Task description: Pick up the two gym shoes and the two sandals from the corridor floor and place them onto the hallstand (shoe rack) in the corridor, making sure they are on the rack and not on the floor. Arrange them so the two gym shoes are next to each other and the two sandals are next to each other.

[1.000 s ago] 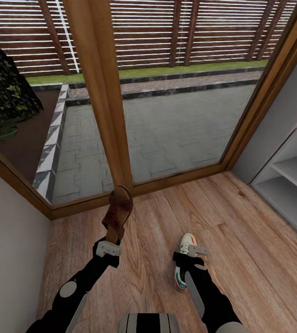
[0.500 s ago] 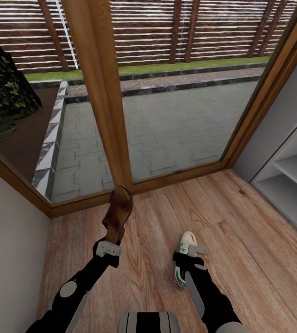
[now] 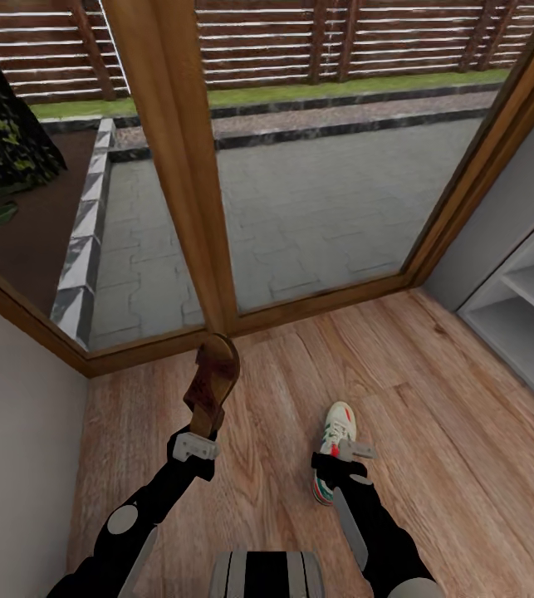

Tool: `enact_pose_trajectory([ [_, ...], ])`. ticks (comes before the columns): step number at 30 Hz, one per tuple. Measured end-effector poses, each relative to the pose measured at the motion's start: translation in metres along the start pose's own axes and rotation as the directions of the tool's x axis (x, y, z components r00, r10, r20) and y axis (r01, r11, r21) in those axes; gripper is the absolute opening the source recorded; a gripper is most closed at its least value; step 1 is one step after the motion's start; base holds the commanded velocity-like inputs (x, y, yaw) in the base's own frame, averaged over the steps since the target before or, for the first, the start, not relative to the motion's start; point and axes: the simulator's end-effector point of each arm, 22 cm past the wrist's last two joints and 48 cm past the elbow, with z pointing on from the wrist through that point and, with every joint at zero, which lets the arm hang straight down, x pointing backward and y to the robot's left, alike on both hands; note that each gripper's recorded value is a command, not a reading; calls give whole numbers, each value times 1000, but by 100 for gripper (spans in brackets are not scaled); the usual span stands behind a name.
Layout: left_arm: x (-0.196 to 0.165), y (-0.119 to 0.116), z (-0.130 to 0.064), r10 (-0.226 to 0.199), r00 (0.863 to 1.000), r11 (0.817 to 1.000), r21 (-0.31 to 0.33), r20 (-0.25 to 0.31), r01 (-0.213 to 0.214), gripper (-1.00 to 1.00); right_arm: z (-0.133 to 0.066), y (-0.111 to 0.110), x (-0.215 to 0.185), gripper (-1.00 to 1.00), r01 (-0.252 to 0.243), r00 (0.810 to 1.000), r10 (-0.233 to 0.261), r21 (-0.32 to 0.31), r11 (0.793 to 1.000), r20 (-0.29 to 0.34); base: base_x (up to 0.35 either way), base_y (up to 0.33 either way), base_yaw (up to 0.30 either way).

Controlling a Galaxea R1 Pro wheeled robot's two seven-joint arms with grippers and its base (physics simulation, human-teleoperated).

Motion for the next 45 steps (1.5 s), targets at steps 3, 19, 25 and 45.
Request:
enact_pose_trajectory([
  [3, 9, 0, 2, -6, 1000, 1000, 1, -15, 6, -100, 5, -1, 8, 100, 1, 1000, -1, 4, 1000, -15, 0, 0, 34],
  [19, 10, -1, 4, -10, 1000, 1000, 4, -16, 10, -100, 7, -2, 11, 100, 1, 1000, -1, 5, 1000, -13, 0, 0, 5],
  [25, 11, -4, 5, -9, 1000, 1000, 12, -17, 9, -100, 11, -4, 21, 100, 3, 1000, -3, 9, 1000, -29, 0, 0, 4],
  [45, 40, -4, 13, -32, 997, 999, 17, -66, 33, -100, 32, -13, 64, 100, 0, 998, 2, 34, 999, -62, 0, 0, 7],
])
